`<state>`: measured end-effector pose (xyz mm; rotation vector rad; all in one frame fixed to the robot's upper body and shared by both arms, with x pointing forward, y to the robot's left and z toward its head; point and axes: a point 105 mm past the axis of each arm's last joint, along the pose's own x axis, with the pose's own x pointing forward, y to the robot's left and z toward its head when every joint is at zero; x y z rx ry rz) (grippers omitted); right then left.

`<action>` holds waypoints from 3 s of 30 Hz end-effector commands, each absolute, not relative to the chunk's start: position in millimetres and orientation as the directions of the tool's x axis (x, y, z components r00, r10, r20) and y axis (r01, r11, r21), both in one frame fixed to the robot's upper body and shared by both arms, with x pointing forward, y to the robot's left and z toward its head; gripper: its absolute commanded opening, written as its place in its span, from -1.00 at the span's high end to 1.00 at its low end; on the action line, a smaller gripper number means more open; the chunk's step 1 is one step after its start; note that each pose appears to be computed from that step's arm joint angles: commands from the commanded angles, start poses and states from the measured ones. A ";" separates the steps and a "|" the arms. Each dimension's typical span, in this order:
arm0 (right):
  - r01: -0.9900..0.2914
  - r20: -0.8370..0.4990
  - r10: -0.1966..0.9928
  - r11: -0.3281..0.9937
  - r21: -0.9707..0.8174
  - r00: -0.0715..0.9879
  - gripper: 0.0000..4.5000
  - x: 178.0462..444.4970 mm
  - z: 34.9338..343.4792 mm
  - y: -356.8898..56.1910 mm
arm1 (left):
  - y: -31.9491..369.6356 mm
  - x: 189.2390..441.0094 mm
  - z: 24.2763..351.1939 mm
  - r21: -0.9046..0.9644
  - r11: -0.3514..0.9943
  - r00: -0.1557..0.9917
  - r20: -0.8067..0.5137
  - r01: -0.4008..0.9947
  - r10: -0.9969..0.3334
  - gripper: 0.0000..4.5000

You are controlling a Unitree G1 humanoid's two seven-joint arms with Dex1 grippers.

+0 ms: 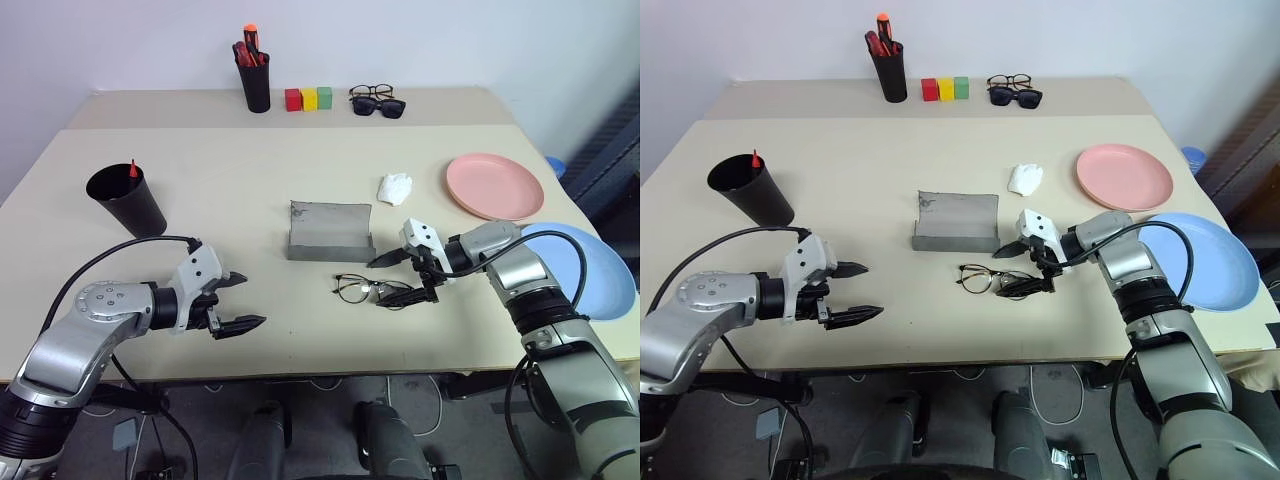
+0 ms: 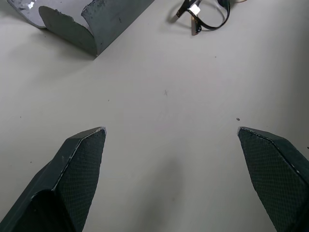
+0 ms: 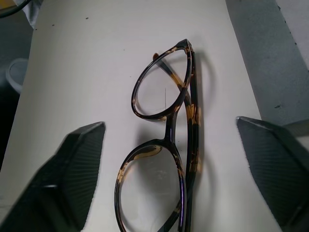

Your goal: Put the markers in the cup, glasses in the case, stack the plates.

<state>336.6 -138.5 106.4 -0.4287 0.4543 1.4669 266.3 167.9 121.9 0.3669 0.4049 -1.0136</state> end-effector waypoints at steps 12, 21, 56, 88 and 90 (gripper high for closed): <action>-0.998 -0.522 0.851 0.046 -0.039 0.060 0.44 334.8 108.5 -132.2 | 168.4 267.8 131.6 0.149 0.479 0.488 -0.473 0.865 -0.734 -1.00; -0.998 -0.513 0.856 0.048 -0.030 0.057 0.97 332.0 106.1 -129.2 | 168.2 268.0 131.0 0.148 0.481 0.489 -0.471 0.864 -0.734 -1.00; -0.917 -0.238 0.922 0.217 -0.334 0.305 0.97 410.6 182.8 -61.2 | 176.6 257.9 134.5 0.183 0.520 0.544 -0.423 0.835 -0.725 -1.00; -0.969 -0.405 0.894 0.107 -0.224 0.192 0.84 396.8 144.4 -73.3 | 167.7 243.9 190.8 0.235 0.528 0.556 -0.070 0.816 -0.829 -1.00; -0.970 -0.410 0.892 0.109 -0.217 0.191 0.51 396.8 144.1 -74.6 | 167.7 244.5 190.4 0.234 0.527 0.555 -0.070 0.817 -0.829 -1.00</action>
